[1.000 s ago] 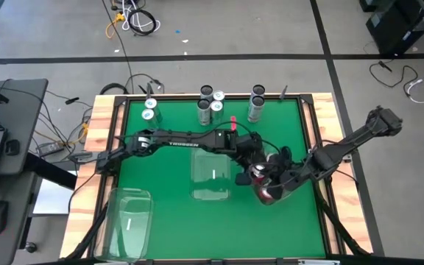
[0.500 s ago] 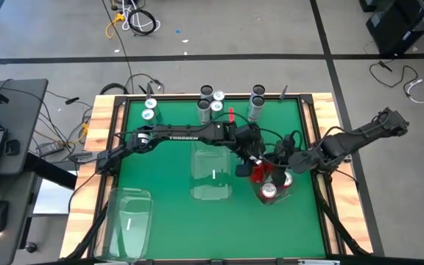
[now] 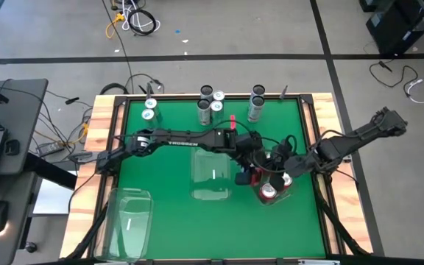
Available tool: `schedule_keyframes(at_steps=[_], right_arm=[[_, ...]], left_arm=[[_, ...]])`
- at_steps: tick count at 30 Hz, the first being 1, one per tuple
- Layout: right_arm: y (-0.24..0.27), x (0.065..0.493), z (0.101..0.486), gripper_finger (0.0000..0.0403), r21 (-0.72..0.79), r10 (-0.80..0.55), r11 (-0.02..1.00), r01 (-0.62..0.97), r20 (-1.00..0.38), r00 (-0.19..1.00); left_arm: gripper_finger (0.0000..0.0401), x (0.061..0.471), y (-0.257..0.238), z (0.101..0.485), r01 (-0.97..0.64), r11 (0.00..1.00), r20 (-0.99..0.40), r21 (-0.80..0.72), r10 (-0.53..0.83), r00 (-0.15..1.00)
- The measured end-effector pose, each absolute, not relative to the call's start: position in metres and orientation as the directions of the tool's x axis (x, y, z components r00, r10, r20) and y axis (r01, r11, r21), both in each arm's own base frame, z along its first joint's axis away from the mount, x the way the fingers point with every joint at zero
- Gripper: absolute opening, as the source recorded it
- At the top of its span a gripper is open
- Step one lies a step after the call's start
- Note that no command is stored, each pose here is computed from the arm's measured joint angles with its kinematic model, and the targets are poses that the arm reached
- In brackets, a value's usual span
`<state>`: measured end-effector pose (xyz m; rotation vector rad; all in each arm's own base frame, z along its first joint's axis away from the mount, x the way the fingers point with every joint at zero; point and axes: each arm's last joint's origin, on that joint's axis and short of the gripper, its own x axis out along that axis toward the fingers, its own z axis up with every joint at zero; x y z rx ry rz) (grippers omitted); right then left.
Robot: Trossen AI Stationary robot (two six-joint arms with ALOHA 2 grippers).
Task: Sort soda cans
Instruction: Put the red-black soda can into the top right transparent bin, then adjust the top right transparent bin
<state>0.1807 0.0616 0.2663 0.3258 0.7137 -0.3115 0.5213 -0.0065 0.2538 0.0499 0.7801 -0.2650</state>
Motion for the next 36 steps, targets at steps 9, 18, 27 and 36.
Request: schedule_keyframes(at_steps=[9, 18, 27, 36], right_arm=[[0.069, 0.179, 0.267, 0.0057, 0.212, -0.134, 0.907, 0.365, -0.676, 0.725], [0.070, 0.178, 0.268, 0.0060, 0.217, -0.128, 0.908, 0.359, -0.671, 0.731], [0.070, 0.179, 0.276, 0.0060, 0.215, -0.123, 0.915, 0.342, -0.658, 0.743], [0.067, 0.178, 0.276, 0.0059, 0.183, -0.143, 0.918, 0.353, -0.677, 0.722]], left_arm=[[0.0156, 0.521, -0.013, 0.252, 0.232, 0.969, -0.711, -0.087, -0.224, 0.667], [0.0179, 0.518, -0.013, 0.263, 0.204, 0.974, -0.723, -0.100, -0.212, 0.658], [0.0264, 0.516, -0.015, 0.270, 0.223, 0.971, -0.731, -0.088, -0.215, 0.648], [0.0255, 0.509, -0.007, 0.276, 0.195, 0.981, -0.761, 0.020, -0.112, 0.640]])
